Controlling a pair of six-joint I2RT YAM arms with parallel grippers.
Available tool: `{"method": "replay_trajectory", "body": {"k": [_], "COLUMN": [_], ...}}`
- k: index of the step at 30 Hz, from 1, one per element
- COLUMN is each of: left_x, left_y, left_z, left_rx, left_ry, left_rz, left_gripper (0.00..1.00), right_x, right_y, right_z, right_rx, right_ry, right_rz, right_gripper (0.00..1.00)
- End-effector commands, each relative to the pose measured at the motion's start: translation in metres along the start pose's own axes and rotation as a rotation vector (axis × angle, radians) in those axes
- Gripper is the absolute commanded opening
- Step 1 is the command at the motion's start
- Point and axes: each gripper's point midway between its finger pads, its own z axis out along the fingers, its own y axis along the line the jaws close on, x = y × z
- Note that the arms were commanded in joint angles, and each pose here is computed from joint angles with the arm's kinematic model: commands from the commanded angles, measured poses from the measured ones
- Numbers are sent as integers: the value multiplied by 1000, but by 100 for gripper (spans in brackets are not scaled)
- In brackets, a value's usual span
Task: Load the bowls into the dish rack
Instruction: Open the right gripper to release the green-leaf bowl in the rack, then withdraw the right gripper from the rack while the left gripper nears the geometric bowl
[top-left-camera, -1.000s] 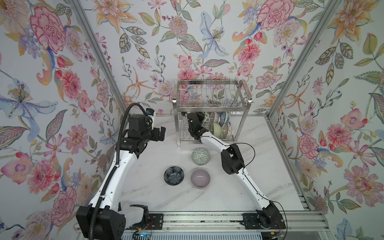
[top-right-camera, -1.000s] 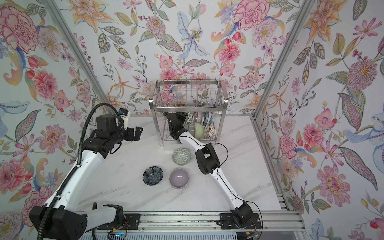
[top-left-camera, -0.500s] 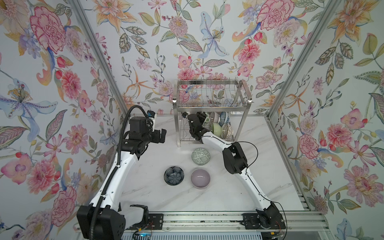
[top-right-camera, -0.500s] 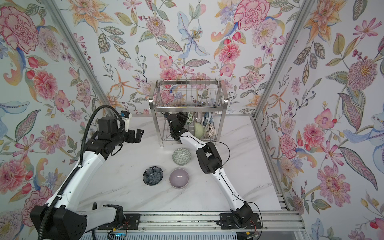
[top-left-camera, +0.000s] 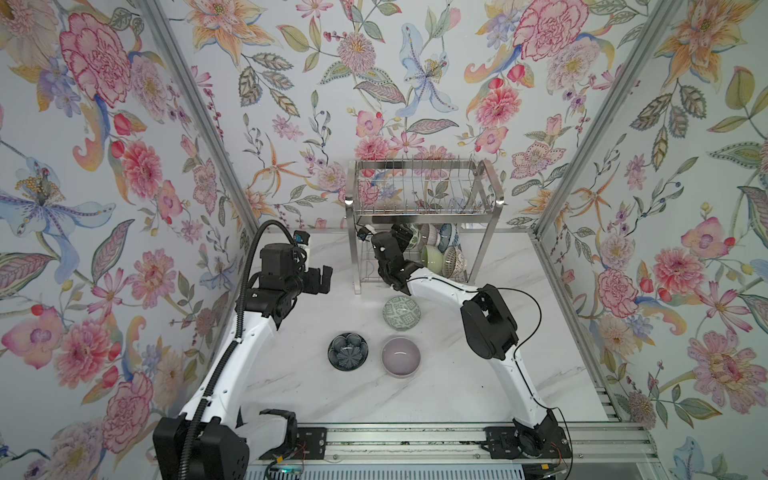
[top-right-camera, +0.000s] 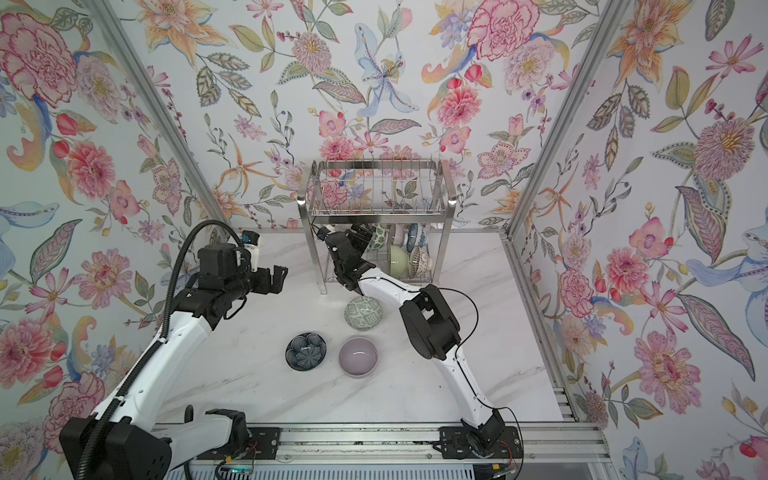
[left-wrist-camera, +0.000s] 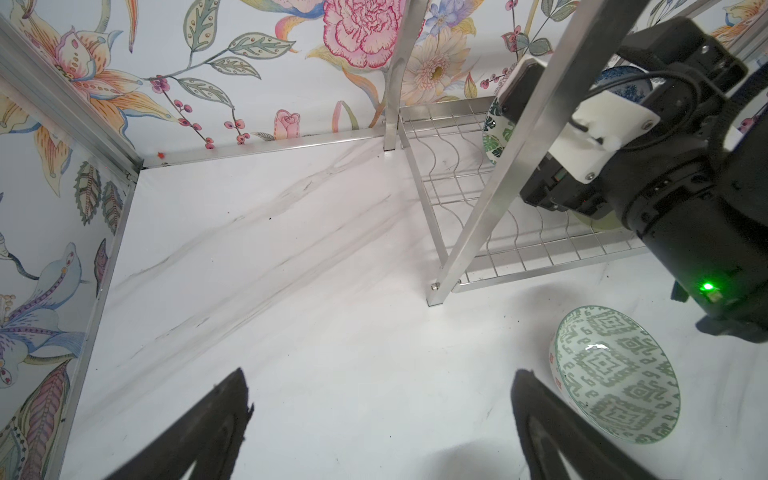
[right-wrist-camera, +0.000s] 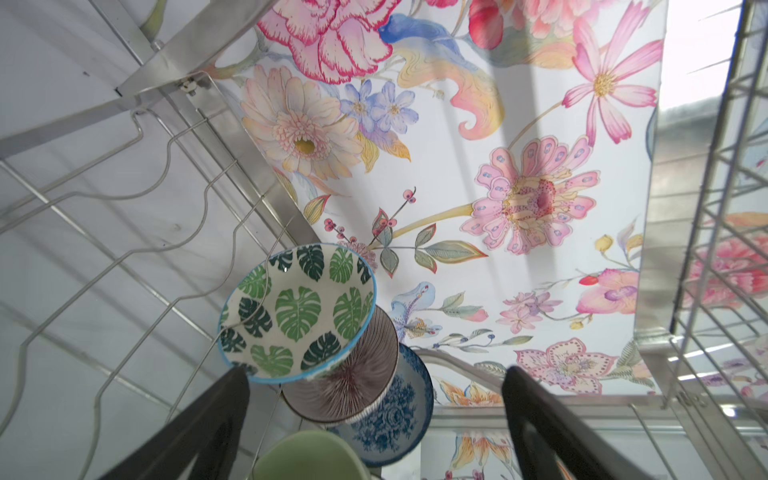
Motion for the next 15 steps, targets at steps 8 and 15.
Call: {"method": "replay_trajectory", "body": {"k": [8,15], "left_x": [-2,1], "left_y": [3,2], "left_z": [-21,-35], "left_rx": [-15,-24], "left_ry": [-72,-109], "left_rz": [-70,-117], "left_gripper": [99,99], "right_x": [13,29], "right_y": [-28,-39], "right_z": [-60,-111], "right_rx": [-9,-60], "right_ry": [-45,-95], "right_rz": [103,160], "right_gripper": [100,99]}}
